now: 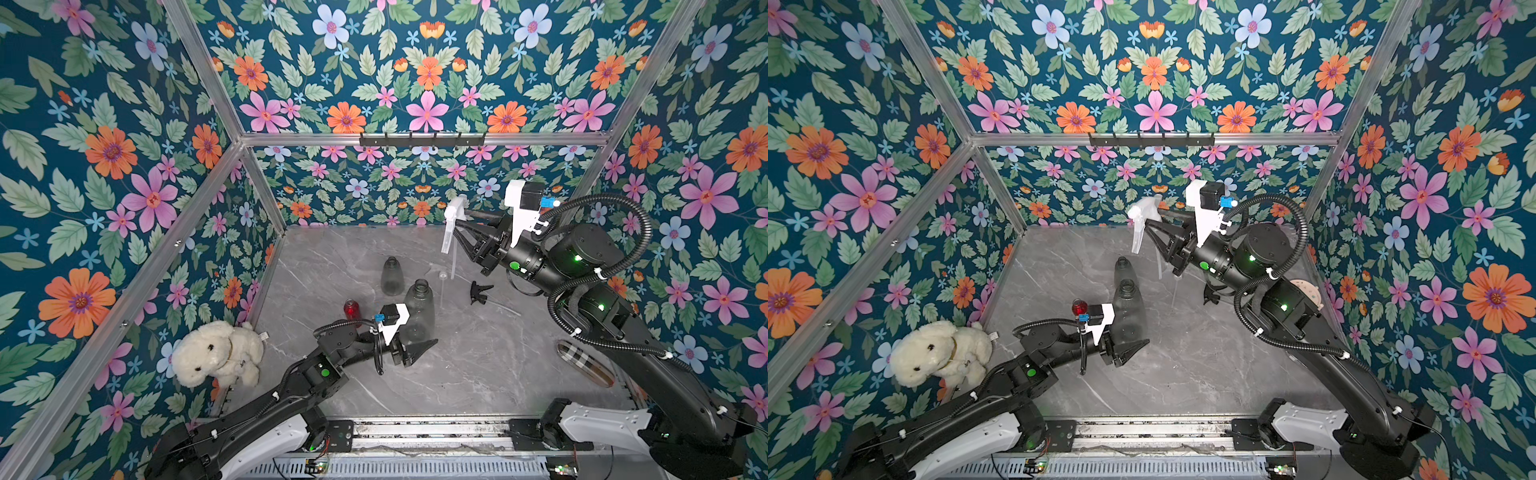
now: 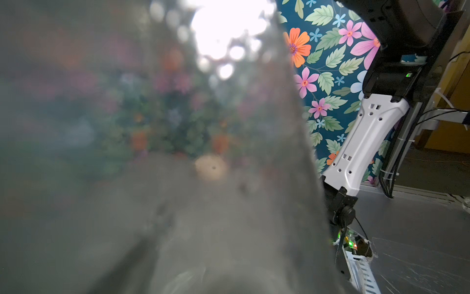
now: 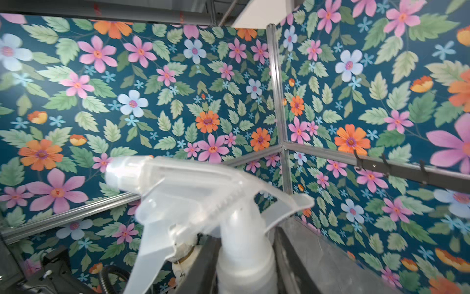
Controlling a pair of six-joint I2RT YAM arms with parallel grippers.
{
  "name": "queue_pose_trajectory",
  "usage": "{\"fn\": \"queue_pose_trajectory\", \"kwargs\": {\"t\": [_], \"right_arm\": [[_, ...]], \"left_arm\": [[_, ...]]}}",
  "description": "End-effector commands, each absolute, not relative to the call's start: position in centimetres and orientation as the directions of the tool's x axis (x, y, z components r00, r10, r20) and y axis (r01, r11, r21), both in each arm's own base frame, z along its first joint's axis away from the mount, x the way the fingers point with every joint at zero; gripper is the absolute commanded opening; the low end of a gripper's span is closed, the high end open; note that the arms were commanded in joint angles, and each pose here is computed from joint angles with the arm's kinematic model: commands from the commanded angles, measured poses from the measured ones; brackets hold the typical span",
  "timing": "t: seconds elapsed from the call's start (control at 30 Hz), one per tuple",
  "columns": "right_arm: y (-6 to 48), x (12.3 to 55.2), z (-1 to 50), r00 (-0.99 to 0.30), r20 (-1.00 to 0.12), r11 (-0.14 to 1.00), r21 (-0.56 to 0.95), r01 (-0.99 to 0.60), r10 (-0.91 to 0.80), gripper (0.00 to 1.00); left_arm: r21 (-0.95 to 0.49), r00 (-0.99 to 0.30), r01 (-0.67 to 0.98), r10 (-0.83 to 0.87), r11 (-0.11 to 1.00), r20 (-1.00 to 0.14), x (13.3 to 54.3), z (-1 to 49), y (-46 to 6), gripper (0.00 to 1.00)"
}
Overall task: Attach spray nozzles to spray bottles
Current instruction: Insert the spray nozzle into the spray bottle.
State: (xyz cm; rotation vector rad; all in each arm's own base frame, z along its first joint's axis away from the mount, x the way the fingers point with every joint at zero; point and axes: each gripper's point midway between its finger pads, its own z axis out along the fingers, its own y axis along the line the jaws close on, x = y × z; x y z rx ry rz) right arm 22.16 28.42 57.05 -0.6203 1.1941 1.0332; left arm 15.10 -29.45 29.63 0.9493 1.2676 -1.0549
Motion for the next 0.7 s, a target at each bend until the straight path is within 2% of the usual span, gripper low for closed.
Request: {"fn": "queue_pose_trajectory", "kwargs": {"t": [0.0,0.3,0.67], "right_arm": [[28.7,20.2,60.5,0.099,-0.918,0.35,0.045,-0.936,0.384,0.3],[31.3,19.5,60.6,-0.024,-0.917,0.192,0.109,-0.975,0.399,0.29],[33.0,19.4,59.6,-0.109,-0.917,0.132,0.171,-0.976,0.383,0.28]], "left_arm": [[0.004,0.033,0.971,-0.117,0.241,-0.993,14.7,30.8,-29.5,0.0],[0.016,0.047,0.969,-0.119,0.247,-0.992,14.8,31.0,-29.5,0.0],[0.023,0.055,0.966,-0.118,0.259,-0.992,14.8,31.1,-29.3,0.0]]}}
